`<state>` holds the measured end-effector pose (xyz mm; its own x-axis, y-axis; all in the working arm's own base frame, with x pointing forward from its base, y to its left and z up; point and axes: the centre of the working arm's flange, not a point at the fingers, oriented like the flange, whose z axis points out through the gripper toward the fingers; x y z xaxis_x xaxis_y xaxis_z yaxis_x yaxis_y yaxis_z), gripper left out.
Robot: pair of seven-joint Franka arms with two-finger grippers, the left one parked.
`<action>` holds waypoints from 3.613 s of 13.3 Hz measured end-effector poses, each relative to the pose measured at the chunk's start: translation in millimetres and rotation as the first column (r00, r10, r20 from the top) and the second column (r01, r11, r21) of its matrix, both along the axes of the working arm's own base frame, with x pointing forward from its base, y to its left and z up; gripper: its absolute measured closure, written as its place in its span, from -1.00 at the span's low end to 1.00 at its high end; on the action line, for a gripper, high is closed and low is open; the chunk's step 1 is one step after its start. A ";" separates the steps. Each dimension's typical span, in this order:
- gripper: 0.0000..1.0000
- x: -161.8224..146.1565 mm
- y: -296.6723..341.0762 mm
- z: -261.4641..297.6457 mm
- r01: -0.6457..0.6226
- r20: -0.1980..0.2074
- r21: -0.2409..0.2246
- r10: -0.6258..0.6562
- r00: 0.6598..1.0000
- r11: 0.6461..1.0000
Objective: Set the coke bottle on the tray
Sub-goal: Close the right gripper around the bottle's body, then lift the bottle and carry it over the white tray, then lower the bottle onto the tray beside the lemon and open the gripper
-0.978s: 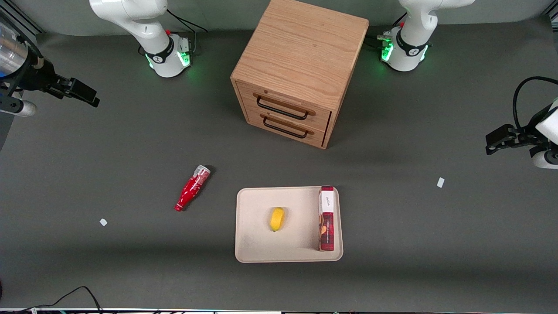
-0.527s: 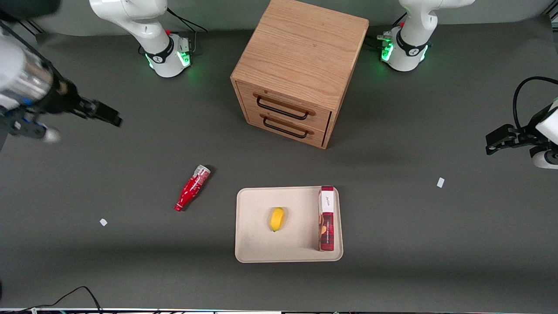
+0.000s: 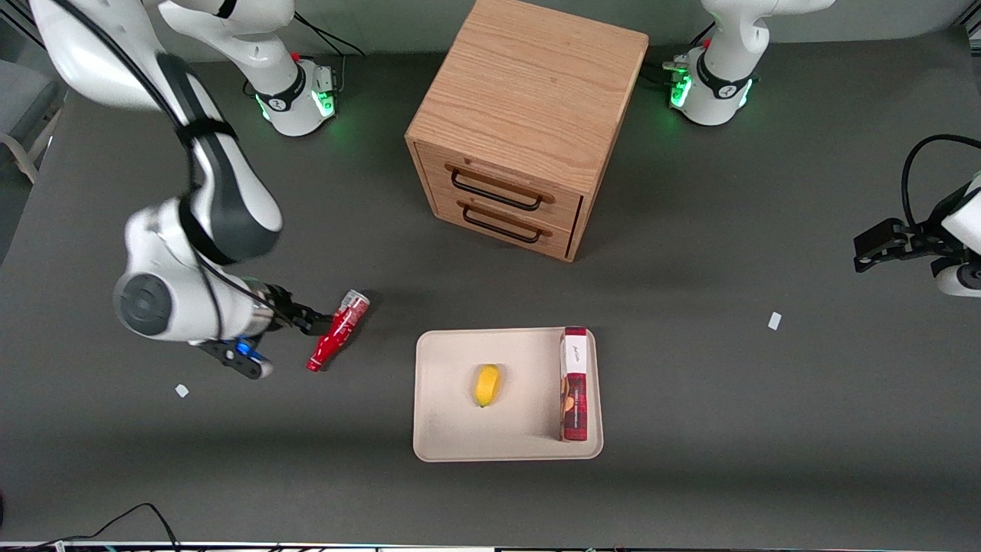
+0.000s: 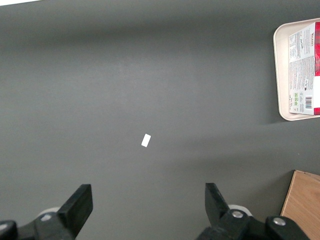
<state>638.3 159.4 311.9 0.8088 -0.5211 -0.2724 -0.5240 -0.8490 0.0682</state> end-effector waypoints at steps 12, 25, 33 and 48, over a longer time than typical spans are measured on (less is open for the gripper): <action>-0.90 -29.5 -0.2 -140.3 0.074 0.109 -0.027 -0.070 0.992 0.997; -0.07 6.4 16.3 41.6 -0.174 0.268 -0.049 0.181 0.946 0.984; -0.07 83.9 120.3 49.6 -0.312 0.391 0.151 0.233 0.891 0.938; -1.00 87.9 164.6 -103.7 -0.261 0.369 0.187 0.179 0.912 0.947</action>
